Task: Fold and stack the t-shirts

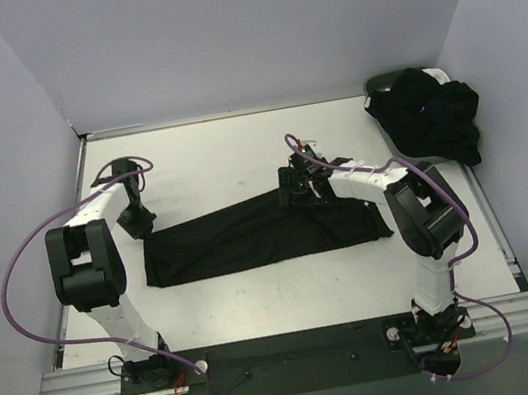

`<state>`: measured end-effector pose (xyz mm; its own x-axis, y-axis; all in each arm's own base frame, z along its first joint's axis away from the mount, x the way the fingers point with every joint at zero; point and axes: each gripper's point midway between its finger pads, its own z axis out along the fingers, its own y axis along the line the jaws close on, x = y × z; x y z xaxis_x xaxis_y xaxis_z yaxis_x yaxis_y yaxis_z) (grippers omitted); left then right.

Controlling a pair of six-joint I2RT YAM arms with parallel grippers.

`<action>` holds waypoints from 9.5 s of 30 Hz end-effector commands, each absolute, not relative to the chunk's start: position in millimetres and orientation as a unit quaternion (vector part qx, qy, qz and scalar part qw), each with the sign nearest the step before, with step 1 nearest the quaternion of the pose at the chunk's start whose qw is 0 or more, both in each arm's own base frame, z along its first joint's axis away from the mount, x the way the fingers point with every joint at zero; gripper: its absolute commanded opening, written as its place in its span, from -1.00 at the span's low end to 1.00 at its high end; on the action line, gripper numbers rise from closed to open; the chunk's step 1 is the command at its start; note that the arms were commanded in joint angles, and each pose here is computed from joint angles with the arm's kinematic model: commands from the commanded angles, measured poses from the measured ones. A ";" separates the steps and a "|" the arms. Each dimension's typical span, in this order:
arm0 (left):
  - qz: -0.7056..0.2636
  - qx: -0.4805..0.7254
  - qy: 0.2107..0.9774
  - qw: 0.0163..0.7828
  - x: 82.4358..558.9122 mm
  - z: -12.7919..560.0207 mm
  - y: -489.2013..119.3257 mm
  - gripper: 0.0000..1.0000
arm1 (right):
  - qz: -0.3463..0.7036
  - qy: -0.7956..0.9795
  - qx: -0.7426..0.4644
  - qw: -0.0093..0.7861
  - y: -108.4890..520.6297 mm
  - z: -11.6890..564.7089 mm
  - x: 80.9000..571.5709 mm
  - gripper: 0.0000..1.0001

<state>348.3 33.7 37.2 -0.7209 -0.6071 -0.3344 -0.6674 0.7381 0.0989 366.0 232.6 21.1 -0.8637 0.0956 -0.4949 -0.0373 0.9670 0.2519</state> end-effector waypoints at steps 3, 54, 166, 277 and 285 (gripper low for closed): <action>0.092 -0.352 0.914 0.180 375.1 48.3 37.4 -1.00 | 0.134 0.957 0.019 0.256 233.5 21.4 359.9 0.50; -0.073 -0.358 0.865 0.345 378.3 194.3 -4.0 0.45 | 0.139 0.934 0.004 0.330 224.7 114.0 353.6 0.57; 0.001 -0.129 0.963 0.238 233.1 11.8 -194.2 0.95 | 0.375 0.765 -0.074 0.518 236.0 322.9 263.4 1.00; -0.176 -0.200 0.903 0.336 255.6 188.0 -113.9 0.95 | 0.250 0.938 -0.005 0.242 325.8 55.9 525.5 1.00; -0.192 -0.200 0.903 0.329 263.5 181.6 -123.1 0.95 | 0.282 0.875 -0.029 0.392 307.2 205.3 534.9 1.00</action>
